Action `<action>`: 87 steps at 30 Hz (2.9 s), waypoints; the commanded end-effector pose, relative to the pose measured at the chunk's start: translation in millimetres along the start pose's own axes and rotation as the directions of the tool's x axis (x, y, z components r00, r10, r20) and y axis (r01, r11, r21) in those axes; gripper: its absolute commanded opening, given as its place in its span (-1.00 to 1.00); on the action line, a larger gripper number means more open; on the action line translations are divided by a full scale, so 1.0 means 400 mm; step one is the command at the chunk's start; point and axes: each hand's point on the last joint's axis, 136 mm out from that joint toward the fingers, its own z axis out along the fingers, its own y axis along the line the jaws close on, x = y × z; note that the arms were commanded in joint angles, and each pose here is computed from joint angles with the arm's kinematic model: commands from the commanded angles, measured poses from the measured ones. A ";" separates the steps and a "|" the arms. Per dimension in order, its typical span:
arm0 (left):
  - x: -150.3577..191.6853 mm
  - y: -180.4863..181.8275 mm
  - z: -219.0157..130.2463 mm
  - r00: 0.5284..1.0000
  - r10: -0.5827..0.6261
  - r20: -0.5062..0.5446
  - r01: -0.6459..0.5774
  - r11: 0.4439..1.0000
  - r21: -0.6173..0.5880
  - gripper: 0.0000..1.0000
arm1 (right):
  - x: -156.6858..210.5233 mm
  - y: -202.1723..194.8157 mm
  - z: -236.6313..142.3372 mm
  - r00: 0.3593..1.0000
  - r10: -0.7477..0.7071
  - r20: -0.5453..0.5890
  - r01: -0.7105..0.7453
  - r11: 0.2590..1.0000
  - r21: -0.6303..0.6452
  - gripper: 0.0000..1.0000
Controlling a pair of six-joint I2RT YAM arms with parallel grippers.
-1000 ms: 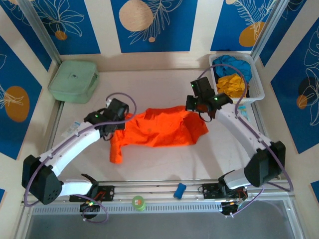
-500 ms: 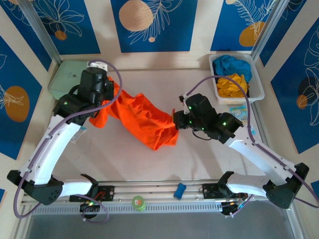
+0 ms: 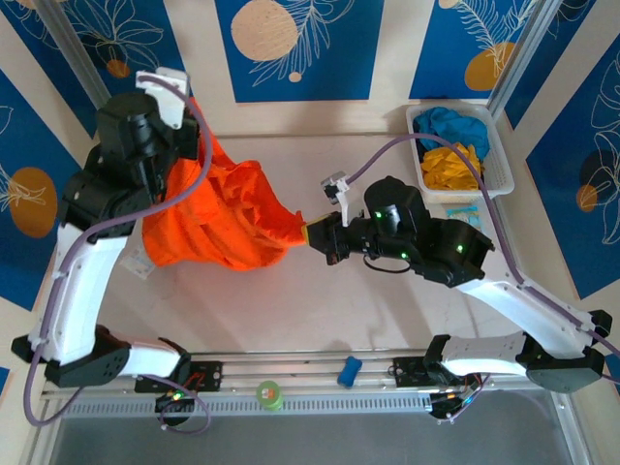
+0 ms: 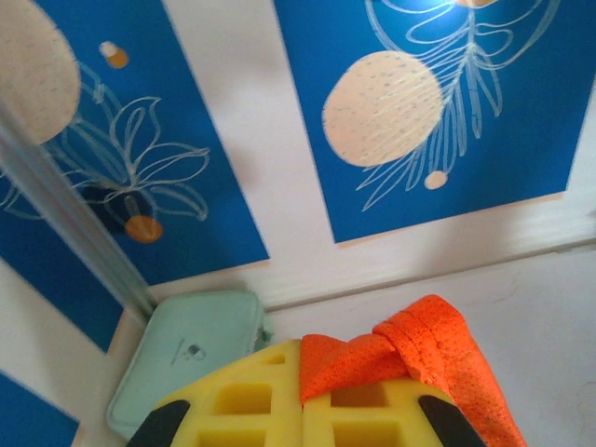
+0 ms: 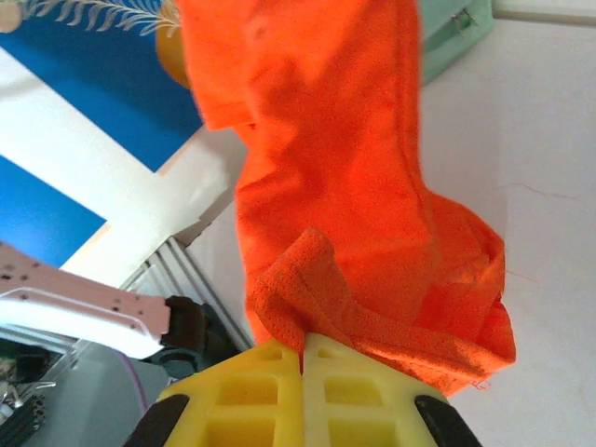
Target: Fold and stack the t-shirts
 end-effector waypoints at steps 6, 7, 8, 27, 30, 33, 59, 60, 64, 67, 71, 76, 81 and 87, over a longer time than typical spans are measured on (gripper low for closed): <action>-0.038 -0.214 0.174 0.996 0.074 0.042 -0.081 0.969 0.233 -1.00 | 0.007 -0.005 -0.076 0.999 -0.040 0.019 0.039 0.999 0.037 -1.00; -0.023 -0.251 0.209 0.996 0.085 0.027 -0.089 0.961 0.260 -1.00 | 0.011 -0.026 -0.078 0.999 -0.036 0.021 0.034 0.996 0.077 -1.00; -0.008 -0.293 0.243 0.995 0.095 0.013 -0.094 0.952 0.291 -1.00 | 0.017 -0.049 -0.079 0.999 -0.031 0.022 0.029 0.992 0.120 -1.00; 0.447 -0.900 0.708 0.982 0.085 -0.169 -0.005 0.906 0.423 -0.39 | 0.429 -0.728 -0.115 0.786 0.577 0.221 -0.504 0.393 0.769 -1.00; 0.442 -0.884 0.699 0.979 0.071 -0.190 0.012 0.915 0.402 0.92 | 0.476 -0.794 -0.122 0.740 0.620 0.260 -0.538 0.316 0.781 -1.00; 0.396 -0.826 0.661 0.976 0.070 -0.204 0.008 0.933 0.359 0.99 | 0.501 -0.841 -0.122 0.709 0.658 0.255 -0.541 0.275 0.795 -0.94; 1.038 -0.437 -0.045 0.480 -0.147 -0.865 0.349 0.936 0.035 0.43 | 0.584 -0.597 0.122 0.676 0.702 -0.225 -0.343 0.569 0.747 0.57; 1.048 -0.432 -0.054 0.488 -0.144 -0.861 0.350 0.936 0.042 0.43 | 0.588 -0.600 0.135 0.671 0.705 -0.229 -0.341 0.568 0.749 0.56; 1.086 -0.418 -0.095 0.485 -0.131 -0.865 0.367 0.928 0.065 0.61 | 0.616 -0.619 0.193 0.648 0.716 -0.260 -0.328 0.570 0.754 0.55; 1.107 -0.434 -0.104 0.485 -0.130 -0.865 0.399 0.913 0.087 0.74 | 0.627 -0.639 0.227 0.640 0.719 -0.270 -0.315 0.567 0.761 0.51; 1.122 -0.468 -0.095 0.492 -0.128 -0.861 0.436 0.892 0.117 0.77 | 0.625 -0.659 0.264 0.644 0.711 -0.283 -0.296 0.572 0.765 0.44; 1.147 -0.486 -0.063 0.502 -0.118 -0.857 0.412 0.903 0.117 0.82 | 0.629 -0.685 0.298 0.642 0.708 -0.293 -0.275 0.570 0.775 0.31; 1.161 -0.478 -0.022 0.524 -0.117 -0.844 0.343 0.935 0.084 0.76 | 0.645 -0.706 0.319 0.629 0.716 -0.303 -0.265 0.564 0.782 -0.18; 1.134 -0.447 -0.003 0.562 -0.108 -0.820 0.279 0.958 0.065 -0.33 | 0.636 -0.708 0.299 0.633 0.713 -0.301 -0.248 0.555 0.794 -1.00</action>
